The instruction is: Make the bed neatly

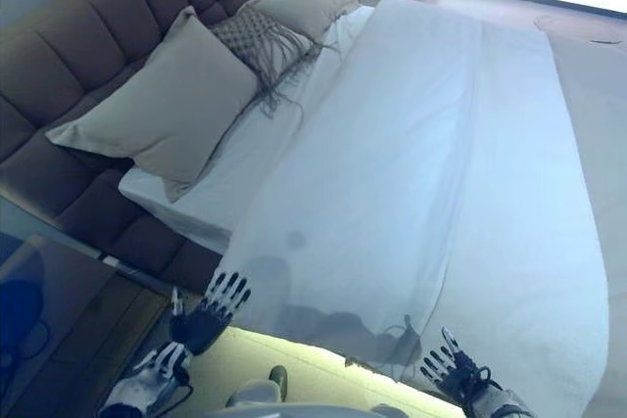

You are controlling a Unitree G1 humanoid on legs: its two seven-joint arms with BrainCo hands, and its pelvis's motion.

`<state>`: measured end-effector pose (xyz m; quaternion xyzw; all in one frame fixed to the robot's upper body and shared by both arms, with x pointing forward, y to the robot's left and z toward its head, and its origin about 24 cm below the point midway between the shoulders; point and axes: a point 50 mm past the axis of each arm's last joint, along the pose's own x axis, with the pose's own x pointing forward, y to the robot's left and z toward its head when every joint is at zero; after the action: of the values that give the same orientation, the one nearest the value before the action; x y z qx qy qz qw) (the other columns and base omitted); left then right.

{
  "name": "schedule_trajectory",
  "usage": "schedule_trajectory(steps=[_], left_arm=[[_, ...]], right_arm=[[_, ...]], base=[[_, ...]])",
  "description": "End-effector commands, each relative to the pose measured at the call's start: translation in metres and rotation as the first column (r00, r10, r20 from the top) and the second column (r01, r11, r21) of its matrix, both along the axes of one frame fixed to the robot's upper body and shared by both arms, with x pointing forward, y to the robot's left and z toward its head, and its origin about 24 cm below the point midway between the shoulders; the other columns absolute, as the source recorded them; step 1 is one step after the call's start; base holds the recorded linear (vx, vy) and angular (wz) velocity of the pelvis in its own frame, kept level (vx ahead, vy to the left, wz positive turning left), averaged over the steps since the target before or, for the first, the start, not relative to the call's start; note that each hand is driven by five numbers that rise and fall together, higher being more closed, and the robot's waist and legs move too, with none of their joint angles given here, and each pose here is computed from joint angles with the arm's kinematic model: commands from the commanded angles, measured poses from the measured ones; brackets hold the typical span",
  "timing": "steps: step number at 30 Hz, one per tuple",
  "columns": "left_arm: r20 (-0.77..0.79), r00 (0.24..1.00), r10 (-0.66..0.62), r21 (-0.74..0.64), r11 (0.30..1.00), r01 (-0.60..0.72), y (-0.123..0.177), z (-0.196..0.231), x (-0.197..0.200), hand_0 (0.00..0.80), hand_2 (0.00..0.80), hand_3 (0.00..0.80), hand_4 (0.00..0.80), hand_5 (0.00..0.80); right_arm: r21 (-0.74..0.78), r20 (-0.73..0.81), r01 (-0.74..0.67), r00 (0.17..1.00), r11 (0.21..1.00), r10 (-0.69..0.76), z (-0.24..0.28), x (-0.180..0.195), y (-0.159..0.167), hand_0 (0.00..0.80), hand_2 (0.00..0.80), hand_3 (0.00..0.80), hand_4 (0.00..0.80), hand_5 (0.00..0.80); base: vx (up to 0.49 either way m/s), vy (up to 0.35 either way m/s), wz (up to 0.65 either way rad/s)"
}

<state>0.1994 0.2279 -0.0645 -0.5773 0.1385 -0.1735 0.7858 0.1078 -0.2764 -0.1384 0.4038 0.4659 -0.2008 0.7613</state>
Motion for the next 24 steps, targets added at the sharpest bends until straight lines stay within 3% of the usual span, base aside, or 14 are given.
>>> schedule_trajectory(steps=[1,5,12,24], left_arm=[[0.167,0.986,0.001,-0.037,0.999,0.005,-0.014,0.032,0.045,0.000,0.000,0.000,0.000,0.000],[0.213,0.976,0.035,-0.044,0.999,-0.026,-0.017,0.046,0.065,0.000,0.000,0.000,0.000,0.000],[0.408,0.904,0.128,-0.052,0.992,-0.117,-0.001,0.123,0.132,0.000,0.000,0.000,0.000,0.000],[0.345,0.814,0.468,-0.122,0.882,-0.455,0.049,0.178,0.166,0.000,0.000,0.000,0.000,0.000]], right_arm=[[-0.008,0.030,-0.085,0.996,0.996,0.085,0.004,0.017,0.004,0.000,0.000,0.000,0.000,0.000],[-0.043,0.035,-0.139,0.989,0.989,0.141,0.006,0.023,0.004,0.000,0.000,0.000,0.000,0.000],[-0.127,0.178,-0.206,0.957,0.970,0.227,0.035,0.089,0.003,0.000,0.000,0.000,0.000,0.000],[-0.214,0.244,-0.193,0.939,0.958,0.244,0.069,0.119,-0.028,0.000,0.000,0.000,0.000,0.000]], base=[[0.081,0.103,-0.18],[-0.033,0.099,-0.25],[-0.309,0.049,-0.24],[-0.115,0.067,-0.15]])
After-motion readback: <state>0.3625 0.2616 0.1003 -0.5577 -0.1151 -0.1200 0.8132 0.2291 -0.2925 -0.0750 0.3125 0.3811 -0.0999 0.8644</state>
